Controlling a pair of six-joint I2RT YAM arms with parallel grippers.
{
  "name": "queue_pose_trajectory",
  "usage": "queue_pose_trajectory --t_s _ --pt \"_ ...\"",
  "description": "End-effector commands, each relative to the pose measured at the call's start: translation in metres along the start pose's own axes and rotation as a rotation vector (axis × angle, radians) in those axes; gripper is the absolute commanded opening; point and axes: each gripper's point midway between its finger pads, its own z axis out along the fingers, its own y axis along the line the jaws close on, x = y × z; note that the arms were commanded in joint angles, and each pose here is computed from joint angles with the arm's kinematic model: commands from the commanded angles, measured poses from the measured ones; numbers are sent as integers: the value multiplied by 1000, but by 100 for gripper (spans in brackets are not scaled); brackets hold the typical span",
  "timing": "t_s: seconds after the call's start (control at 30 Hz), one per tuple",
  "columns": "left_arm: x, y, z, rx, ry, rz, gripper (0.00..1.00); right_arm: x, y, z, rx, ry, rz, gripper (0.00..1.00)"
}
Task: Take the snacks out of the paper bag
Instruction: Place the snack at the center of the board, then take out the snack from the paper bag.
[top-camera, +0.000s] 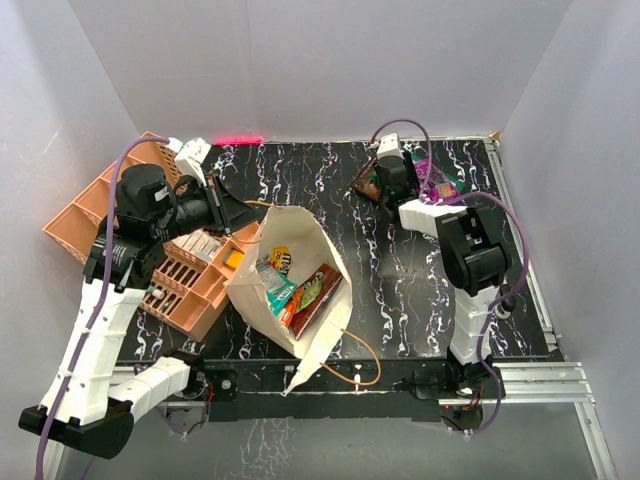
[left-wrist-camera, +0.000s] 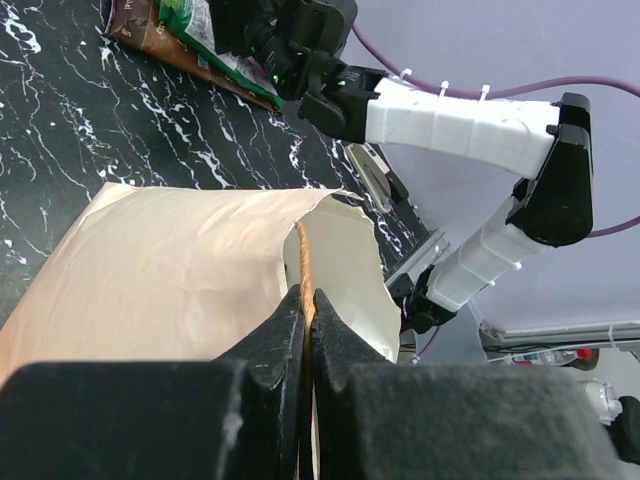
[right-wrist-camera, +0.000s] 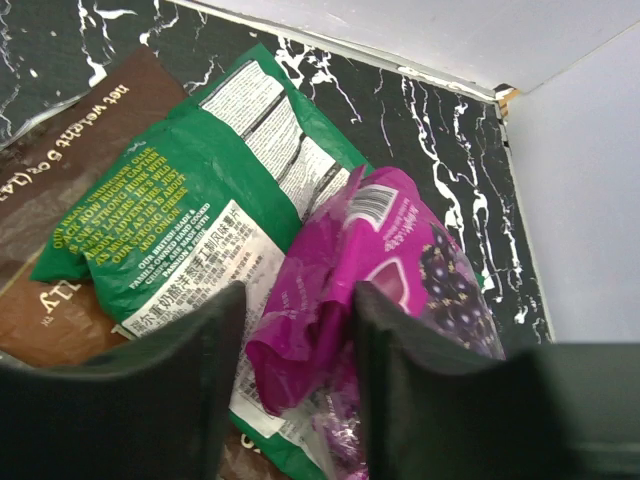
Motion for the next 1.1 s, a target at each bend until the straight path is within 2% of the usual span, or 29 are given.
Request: queue_pose_trajectory --t_s 0.0,0.07,0.1,0.17,0.27,0.43,0.57,0.67,0.8,0.9,1.07 --pt "-5 -12 -4 47 -19 2 0 -27 -16 -17 -12 -67 157 64" --pt "-4 -10 -3 43 -16 1 0 -41 -25 -34 -46 -69 198 82" --pt "-4 -10 -2 43 -18 2 0 -50 -29 -43 -73 -64 227 87" --pt "-4 -9 -1 45 -20 -2 0 -67 -40 -66 -117 -59 291 94" --pt "-6 -12 1 66 -20 5 0 -80 -39 -107 -255 -63 392 95" --pt "1 -16 -3 99 -12 40 0 -92 -7 -191 -663 -204 429 95" --pt "13 -24 -11 154 8 78 0 -107 9 -267 -951 -394 294 92" --pt "19 -24 -18 147 -1 98 0 -124 13 -317 -1082 -480 186 89" --pt "21 -22 -21 134 -11 99 0 -152 18 -403 -1276 -717 -22 83" --pt "21 -22 -20 132 2 92 0 -161 18 -452 -1354 -873 -139 76" --pt "19 -25 -23 135 -17 100 0 -155 31 -506 -1496 -986 -343 71"
